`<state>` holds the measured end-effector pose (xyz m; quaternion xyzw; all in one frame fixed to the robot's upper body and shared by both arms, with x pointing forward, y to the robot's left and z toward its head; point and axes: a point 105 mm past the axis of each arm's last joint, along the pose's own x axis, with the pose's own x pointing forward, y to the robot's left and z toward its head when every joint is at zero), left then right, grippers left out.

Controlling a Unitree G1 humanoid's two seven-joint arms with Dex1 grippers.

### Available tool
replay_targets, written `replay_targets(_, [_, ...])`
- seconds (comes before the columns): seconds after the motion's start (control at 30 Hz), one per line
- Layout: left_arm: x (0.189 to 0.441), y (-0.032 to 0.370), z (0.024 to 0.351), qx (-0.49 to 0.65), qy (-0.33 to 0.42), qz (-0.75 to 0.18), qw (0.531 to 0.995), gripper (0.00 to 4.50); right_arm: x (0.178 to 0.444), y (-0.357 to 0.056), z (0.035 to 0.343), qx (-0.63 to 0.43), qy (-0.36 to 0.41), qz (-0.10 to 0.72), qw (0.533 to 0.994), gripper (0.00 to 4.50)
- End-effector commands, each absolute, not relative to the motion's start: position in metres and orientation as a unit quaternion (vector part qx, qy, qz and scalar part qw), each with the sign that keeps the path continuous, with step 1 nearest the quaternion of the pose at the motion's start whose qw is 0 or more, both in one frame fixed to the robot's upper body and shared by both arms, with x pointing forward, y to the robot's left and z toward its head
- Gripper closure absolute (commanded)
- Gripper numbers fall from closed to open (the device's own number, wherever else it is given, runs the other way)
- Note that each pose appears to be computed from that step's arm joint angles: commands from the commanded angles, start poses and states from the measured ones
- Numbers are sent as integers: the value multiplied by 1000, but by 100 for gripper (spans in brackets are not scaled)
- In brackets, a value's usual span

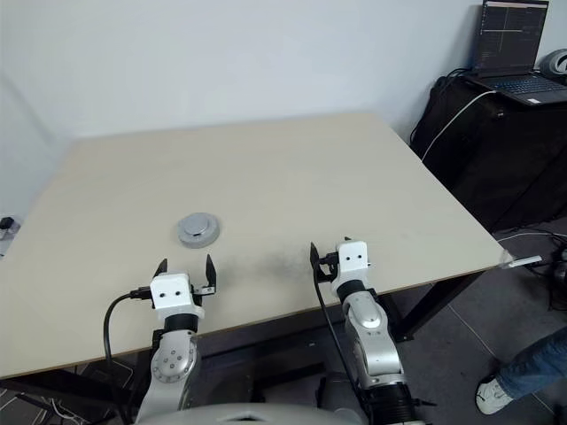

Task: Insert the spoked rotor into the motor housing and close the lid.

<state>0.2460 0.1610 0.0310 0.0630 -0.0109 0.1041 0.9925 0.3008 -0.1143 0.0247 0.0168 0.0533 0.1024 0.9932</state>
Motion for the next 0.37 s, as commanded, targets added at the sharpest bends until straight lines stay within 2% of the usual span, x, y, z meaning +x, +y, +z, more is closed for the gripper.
replay_targets(0.03, [249,156,38,60,-25,96,993,4,305,-117,36,18,34,94,995,0])
replay_targets(0.37, [250,156,39,58,-27,96,993,4,306,-117,37,18,33,93,995,0])
